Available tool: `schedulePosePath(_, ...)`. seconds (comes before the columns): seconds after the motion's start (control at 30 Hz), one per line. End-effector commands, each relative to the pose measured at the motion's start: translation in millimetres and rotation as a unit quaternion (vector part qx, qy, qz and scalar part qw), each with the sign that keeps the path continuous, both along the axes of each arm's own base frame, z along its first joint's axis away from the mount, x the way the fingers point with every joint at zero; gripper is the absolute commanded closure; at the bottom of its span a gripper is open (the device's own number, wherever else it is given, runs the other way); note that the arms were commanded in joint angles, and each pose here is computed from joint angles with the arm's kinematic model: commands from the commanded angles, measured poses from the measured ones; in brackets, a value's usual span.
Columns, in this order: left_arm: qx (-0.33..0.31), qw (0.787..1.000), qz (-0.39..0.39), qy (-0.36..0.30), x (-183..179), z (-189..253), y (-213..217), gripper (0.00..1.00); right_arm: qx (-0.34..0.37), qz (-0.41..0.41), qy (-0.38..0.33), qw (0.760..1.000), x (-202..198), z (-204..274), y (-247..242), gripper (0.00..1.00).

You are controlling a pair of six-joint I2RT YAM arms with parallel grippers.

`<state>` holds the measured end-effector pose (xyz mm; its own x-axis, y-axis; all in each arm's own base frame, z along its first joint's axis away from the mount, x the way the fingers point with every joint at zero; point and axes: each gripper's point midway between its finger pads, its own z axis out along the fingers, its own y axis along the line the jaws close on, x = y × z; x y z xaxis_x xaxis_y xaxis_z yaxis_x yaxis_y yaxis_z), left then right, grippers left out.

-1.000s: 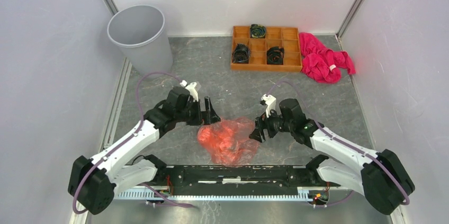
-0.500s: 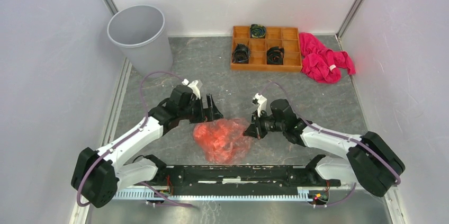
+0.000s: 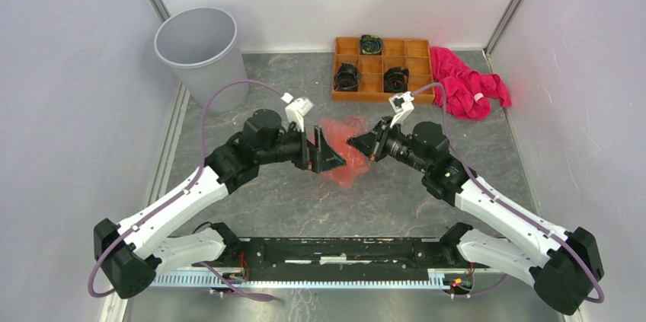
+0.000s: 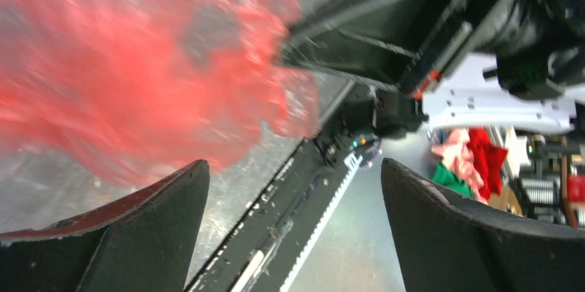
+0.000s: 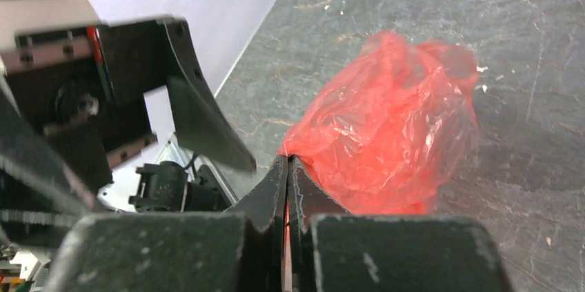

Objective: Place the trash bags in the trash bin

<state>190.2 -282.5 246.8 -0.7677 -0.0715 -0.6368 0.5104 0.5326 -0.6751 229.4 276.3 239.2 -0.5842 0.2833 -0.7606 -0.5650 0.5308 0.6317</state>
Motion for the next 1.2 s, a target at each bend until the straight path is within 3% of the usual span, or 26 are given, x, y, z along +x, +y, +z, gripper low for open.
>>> schedulePosePath(0.0,0.008,0.999,-0.044,-0.031,-17,7,-22,0.00,0.038,0.007,-0.012,0.999,2,33,8,0.99)
schedulePosePath(0.1,0.060,0.998,0.000,-0.003,-3,-28,-17,0.01,0.060,0.061,-0.015,0.996,-12,39,21,1.00)
schedulePosePath(0.2,0.110,0.993,0.042,0.011,9,-54,-5,0.09,0.050,0.060,-0.021,0.997,-15,35,19,1.00)
schedulePosePath(0.37,-0.009,0.999,-0.021,-0.026,-11,-16,-27,0.00,0.035,0.037,-0.016,0.999,-12,20,14,0.98)
schedulePosePath(0.47,-0.018,0.999,-0.012,-0.025,-9,-15,-27,0.03,0.052,0.046,0.001,0.998,-17,14,23,0.99)
schedulePosePath(0.53,-0.006,1.000,-0.004,-0.013,-7,-23,-26,0.14,0.057,0.051,0.003,0.997,-19,15,30,0.98)
schedulePosePath(0.67,0.053,0.997,0.054,-0.004,9,-40,-9,0.58,0.038,0.049,-0.018,0.998,-18,20,33,0.95)
schedulePosePath(0.73,0.068,0.995,0.075,-0.016,12,-39,1,0.70,0.001,0.029,-0.037,0.999,-10,19,26,0.90)
schedulePosePath(0.83,0.060,0.994,0.079,-0.040,11,-28,10,0.81,-0.078,-0.012,-0.067,0.995,3,17,5,0.78)
schedulePosePath(0.97,0.018,0.998,0.014,-0.062,-4,-5,-5,0.89,-0.177,-0.100,-0.113,0.973,19,22,-44,0.56)
schedulePosePath(1.07,-0.058,0.993,-0.079,-0.072,-28,28,-30,0.92,-0.223,-0.177,-0.139,0.948,25,30,-86,0.41)
schedulePosePath(1.17,-0.179,0.965,-0.173,-0.080,-57,78,-49,0.93,-0.243,-0.226,-0.155,0.930,22,39,-117,0.33)
